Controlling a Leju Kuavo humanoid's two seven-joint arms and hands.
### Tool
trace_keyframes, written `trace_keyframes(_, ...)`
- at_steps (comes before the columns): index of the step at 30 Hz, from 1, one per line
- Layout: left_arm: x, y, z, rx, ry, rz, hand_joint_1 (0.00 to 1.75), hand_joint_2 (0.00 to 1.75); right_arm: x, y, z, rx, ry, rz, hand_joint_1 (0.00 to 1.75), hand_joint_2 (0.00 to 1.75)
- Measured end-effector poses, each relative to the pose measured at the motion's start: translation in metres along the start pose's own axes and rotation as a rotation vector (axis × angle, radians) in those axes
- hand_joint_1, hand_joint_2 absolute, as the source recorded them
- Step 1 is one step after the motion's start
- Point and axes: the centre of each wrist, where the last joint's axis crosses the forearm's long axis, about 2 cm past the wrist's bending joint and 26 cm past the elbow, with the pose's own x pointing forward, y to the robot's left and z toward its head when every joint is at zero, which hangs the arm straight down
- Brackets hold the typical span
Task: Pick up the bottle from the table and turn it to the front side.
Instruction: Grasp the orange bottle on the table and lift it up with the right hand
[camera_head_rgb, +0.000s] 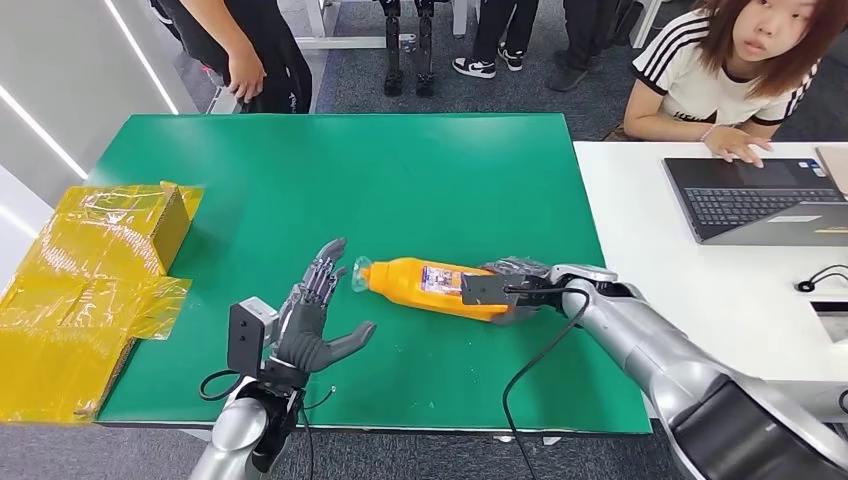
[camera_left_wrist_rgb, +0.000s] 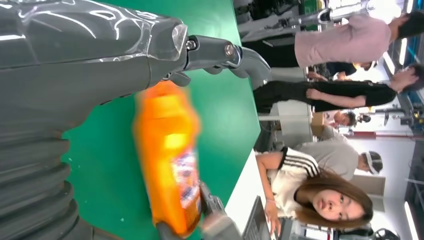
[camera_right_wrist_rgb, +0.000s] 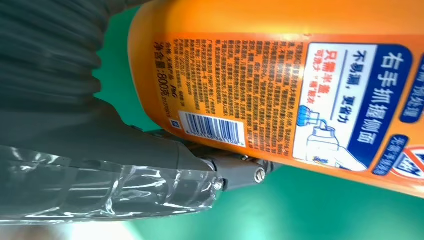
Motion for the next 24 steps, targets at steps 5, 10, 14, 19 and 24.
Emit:
trace_keyframes(5,0.000,0.005,0.014,0.042,-0.007,-0.027,0.00,1.75,-0.021,0.058,0.013,-0.162,-0.259,-0.485,1.75,1.75)
trace_keyframes(10,0.003,0.010,0.019,0.073,-0.015,-0.064,0.00,1.75,-0.030,0.121,0.036,-0.316,-0.360,-0.796,1.75,1.75)
trace_keyframes(14,0.005,0.017,0.024,0.099,-0.017,-0.081,0.00,1.75,-0.029,0.154,0.061,-0.443,-0.410,-0.916,1.75,1.75)
trace_keyframes(19,0.006,0.020,0.027,0.110,-0.017,-0.089,0.00,1.75,-0.027,0.166,0.077,-0.503,-0.437,-0.955,1.75,1.75)
trace_keyframes(24,0.008,0.022,0.028,0.115,-0.024,-0.094,0.00,1.75,-0.021,0.173,0.097,-0.586,-0.460,-0.943,1.75,1.75)
